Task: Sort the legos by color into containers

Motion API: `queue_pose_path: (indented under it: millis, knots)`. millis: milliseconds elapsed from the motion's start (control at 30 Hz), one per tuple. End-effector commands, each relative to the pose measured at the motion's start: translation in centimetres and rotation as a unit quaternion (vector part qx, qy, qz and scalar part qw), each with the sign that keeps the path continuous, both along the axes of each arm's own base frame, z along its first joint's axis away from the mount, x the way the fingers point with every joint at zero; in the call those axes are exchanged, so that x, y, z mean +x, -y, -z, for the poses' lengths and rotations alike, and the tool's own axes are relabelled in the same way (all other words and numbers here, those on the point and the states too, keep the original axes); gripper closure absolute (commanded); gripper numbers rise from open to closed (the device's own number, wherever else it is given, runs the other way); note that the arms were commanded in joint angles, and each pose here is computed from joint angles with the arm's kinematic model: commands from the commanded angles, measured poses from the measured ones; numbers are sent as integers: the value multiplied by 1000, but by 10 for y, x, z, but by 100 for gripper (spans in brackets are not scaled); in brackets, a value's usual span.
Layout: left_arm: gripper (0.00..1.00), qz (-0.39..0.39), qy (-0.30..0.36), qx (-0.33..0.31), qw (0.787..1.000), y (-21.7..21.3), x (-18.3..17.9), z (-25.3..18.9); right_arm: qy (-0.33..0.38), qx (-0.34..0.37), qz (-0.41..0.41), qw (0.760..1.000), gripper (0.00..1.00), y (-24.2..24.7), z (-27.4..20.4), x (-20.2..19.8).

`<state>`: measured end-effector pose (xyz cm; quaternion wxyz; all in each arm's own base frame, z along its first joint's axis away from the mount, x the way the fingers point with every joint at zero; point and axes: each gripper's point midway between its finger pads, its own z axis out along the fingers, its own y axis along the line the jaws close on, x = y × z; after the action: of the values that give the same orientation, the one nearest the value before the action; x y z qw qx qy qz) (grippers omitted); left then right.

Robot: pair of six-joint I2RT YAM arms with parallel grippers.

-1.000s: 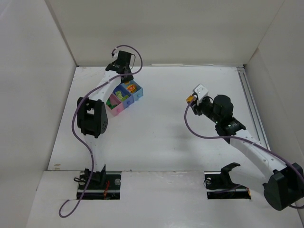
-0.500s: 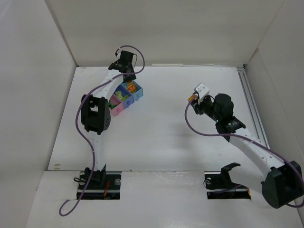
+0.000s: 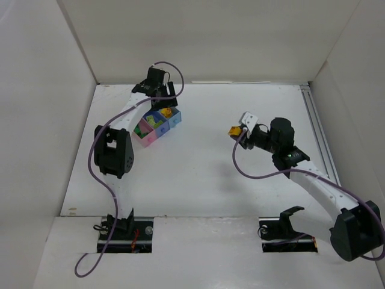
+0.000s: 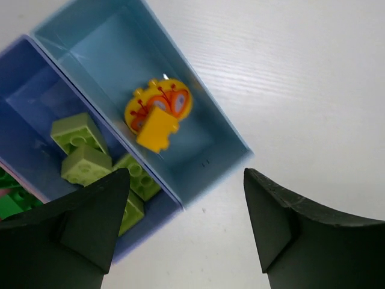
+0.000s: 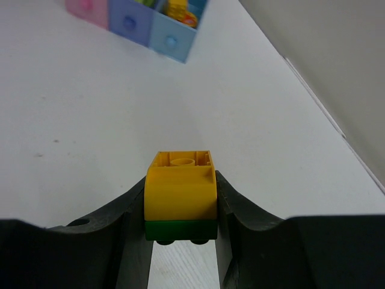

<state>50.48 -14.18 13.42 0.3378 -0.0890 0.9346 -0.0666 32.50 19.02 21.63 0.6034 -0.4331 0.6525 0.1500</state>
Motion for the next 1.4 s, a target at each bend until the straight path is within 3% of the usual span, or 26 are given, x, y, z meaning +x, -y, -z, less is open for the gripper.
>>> queue_pose_path:
  millis: [0,67,100,167,200,500,567,667,833,967,1100,1167,1233,1300,1367]
  knots:
    - [26,110,93,-80,986,36,-23,-91,67,19,-149,986,100,-34,-39,-27]
    - [24,188,119,-102,970,56,-42,-99,80,26,-197,977,100,-41,-46,-39]
    - [21,247,150,-134,948,77,-66,-127,76,32,-241,967,100,-48,-44,-51]
    - [19,324,180,-145,917,98,-95,-129,78,43,-274,958,100,-50,-51,-58]
    - [16,359,212,-158,895,104,-117,-152,68,52,-310,947,100,-54,-48,-69]
    - [6,504,280,-146,804,163,-233,-154,6,98,-428,899,100,-63,-52,-90]
    - [4,513,290,-140,795,169,-249,-157,-6,102,-436,894,100,-66,-54,-92]
    - [1,501,296,-125,804,171,-253,-157,-22,106,-443,890,100,-68,-56,-98]
    - [3,530,284,-113,791,184,-271,-149,-45,109,-435,893,100,-80,-64,-101]
    - [13,523,287,-102,796,188,-272,-148,-74,110,-420,898,100,-88,-63,-102]
    - [33,515,285,-93,803,186,-271,-145,-91,112,-408,902,100,-89,-58,-102]
    - [52,514,290,-94,802,185,-272,-149,-97,113,-411,899,100,-91,-58,-105]
    - [60,513,298,-96,799,185,-272,-155,-97,113,-411,899,100,-91,-58,-105]
    - [63,516,298,-99,797,184,-276,-154,-112,114,-415,896,100,-90,-50,-110]
    - [59,522,310,-107,787,182,-285,-163,-101,111,-426,892,100,-90,-48,-112]
